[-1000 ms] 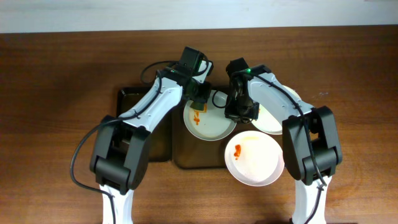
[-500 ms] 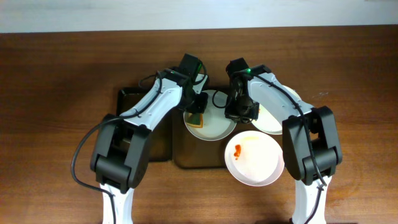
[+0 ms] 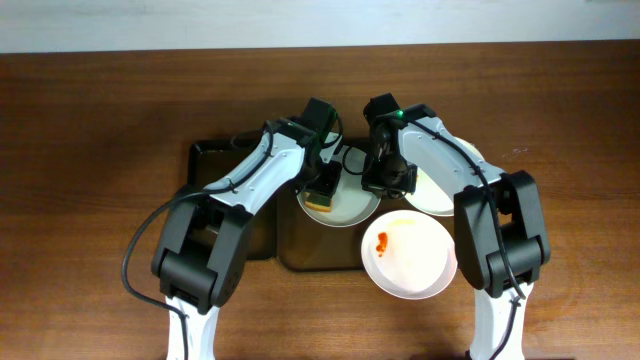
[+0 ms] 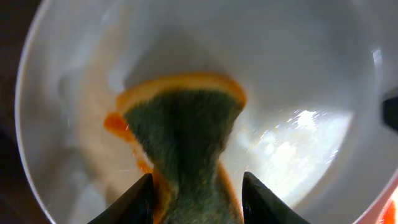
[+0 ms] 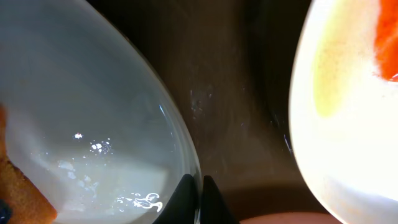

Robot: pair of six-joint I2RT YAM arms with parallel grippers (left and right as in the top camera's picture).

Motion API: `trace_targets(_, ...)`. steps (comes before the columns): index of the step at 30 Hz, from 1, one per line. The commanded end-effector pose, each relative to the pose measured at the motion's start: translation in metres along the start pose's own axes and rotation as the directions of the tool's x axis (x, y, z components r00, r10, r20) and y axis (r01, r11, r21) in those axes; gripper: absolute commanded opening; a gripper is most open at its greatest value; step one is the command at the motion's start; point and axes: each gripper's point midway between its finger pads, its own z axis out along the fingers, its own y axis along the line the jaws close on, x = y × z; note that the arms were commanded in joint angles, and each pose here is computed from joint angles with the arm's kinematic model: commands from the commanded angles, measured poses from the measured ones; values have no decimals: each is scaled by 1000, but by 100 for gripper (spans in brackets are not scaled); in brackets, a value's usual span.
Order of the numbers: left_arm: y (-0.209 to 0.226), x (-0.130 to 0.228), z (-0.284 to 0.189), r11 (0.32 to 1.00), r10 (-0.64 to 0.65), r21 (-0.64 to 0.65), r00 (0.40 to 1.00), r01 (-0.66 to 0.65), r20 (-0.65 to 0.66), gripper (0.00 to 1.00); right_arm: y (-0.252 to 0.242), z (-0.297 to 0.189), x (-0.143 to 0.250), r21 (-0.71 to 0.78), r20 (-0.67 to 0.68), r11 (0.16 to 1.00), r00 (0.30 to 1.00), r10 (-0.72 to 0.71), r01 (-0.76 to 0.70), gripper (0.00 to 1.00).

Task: Clean dirty plates on tray and stack at the side
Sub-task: 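Scrub the plate surface with the sponge in the left gripper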

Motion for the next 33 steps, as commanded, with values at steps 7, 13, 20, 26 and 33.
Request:
trace_targets(7,14,23,11,998,-7,-61,999,3,-50,0,2,-2,-2,3,7,1000,1000,-15,15,4)
trace_targets(13,24,21,22,995,0,-104,1000,-2,-13,0,2,-2,-2,3,7,1000,1000,-15,15,4)
trace_targets(20,45,4,25,975,17,-220,997,1,82,0,2,-2,-2,3,7,1000,1000,-15,15,4)
trace_targets(26,47,-26,23,971,38,-237,977,13,210,0,2,-2,-2,3,7,1000,1000,-15,15,4)
trace_targets(33,48,-53,19,968,57,-248,939,31,338,0,2,-2,-2,3,7,1000,1000,-15,15,4)
